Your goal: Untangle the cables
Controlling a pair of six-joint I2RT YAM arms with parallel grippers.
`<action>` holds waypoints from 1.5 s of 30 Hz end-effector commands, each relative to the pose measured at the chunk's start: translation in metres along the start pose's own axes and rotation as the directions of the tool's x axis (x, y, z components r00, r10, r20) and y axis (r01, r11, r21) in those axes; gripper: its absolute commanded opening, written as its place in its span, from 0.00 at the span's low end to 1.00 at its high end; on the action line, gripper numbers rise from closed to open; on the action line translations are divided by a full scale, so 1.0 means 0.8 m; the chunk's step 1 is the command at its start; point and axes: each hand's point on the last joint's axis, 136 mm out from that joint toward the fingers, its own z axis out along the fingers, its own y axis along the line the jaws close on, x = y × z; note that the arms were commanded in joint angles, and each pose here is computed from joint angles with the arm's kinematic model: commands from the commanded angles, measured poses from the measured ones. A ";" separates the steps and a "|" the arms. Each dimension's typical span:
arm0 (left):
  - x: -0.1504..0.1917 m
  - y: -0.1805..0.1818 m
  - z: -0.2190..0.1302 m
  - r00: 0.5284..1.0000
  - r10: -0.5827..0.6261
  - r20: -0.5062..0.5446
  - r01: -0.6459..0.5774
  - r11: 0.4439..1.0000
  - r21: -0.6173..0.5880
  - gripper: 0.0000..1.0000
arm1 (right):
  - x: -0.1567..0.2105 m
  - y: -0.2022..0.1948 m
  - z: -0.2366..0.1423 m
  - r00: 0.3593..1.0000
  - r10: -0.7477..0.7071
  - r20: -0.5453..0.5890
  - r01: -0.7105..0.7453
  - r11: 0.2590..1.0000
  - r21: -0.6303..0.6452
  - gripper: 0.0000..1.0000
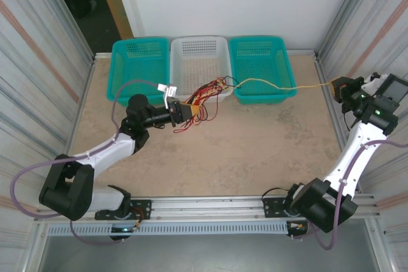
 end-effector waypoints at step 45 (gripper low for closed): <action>0.021 -0.036 0.010 0.934 0.102 -0.341 -0.202 0.940 -0.273 0.69 | 0.107 0.167 -0.007 0.922 -0.388 -0.007 0.380 0.906 -0.188 0.00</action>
